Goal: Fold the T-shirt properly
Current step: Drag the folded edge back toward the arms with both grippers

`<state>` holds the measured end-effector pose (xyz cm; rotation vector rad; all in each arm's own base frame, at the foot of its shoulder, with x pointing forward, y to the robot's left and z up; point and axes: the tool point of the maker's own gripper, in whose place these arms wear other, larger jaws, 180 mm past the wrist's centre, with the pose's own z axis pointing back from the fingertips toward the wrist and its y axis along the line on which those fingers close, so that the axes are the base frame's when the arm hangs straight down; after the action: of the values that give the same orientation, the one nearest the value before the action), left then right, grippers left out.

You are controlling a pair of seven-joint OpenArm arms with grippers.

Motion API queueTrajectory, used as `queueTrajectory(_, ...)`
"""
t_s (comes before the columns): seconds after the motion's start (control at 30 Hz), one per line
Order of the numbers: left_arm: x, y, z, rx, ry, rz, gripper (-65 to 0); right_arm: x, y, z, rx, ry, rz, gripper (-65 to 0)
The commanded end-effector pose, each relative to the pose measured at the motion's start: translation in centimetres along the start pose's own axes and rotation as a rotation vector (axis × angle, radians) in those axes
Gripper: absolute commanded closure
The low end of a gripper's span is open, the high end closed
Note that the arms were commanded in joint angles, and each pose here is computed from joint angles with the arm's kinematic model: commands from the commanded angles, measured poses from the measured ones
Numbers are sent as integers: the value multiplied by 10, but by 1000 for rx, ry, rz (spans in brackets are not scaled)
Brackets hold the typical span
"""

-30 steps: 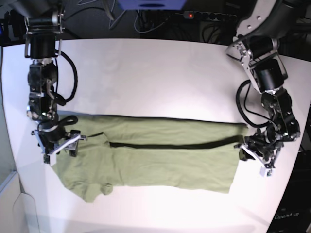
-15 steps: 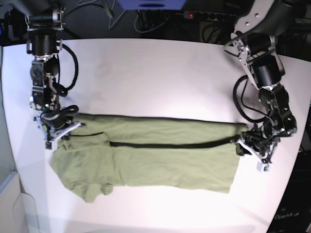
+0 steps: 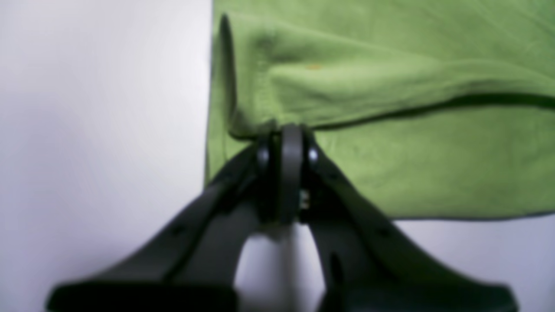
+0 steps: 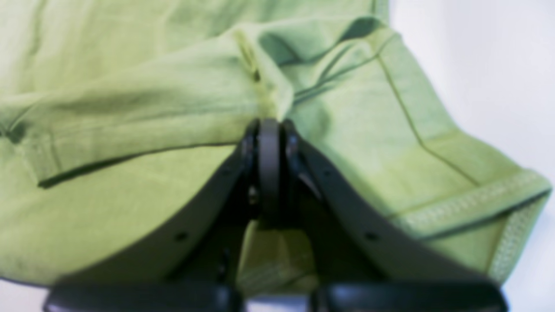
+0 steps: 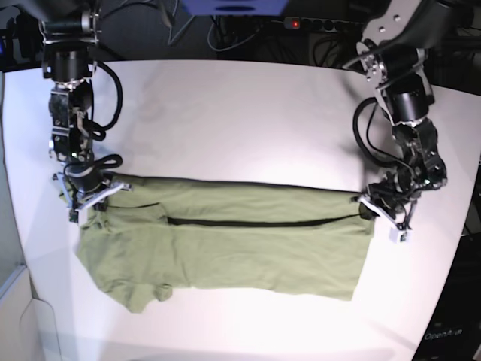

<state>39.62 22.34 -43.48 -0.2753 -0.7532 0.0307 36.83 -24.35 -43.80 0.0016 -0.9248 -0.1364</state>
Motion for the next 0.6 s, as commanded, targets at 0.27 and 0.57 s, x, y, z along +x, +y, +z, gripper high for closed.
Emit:
queueTrajectory(0.27, -13, 8, 0, 9, 6, 10, -27, -25, -7, 8, -5, 63, 16, -6)
queueTrajectory(0.57, -63, 23, 21, 49, 124, -23, -27, -56, -7, 33, 4, 94, 45, -6)
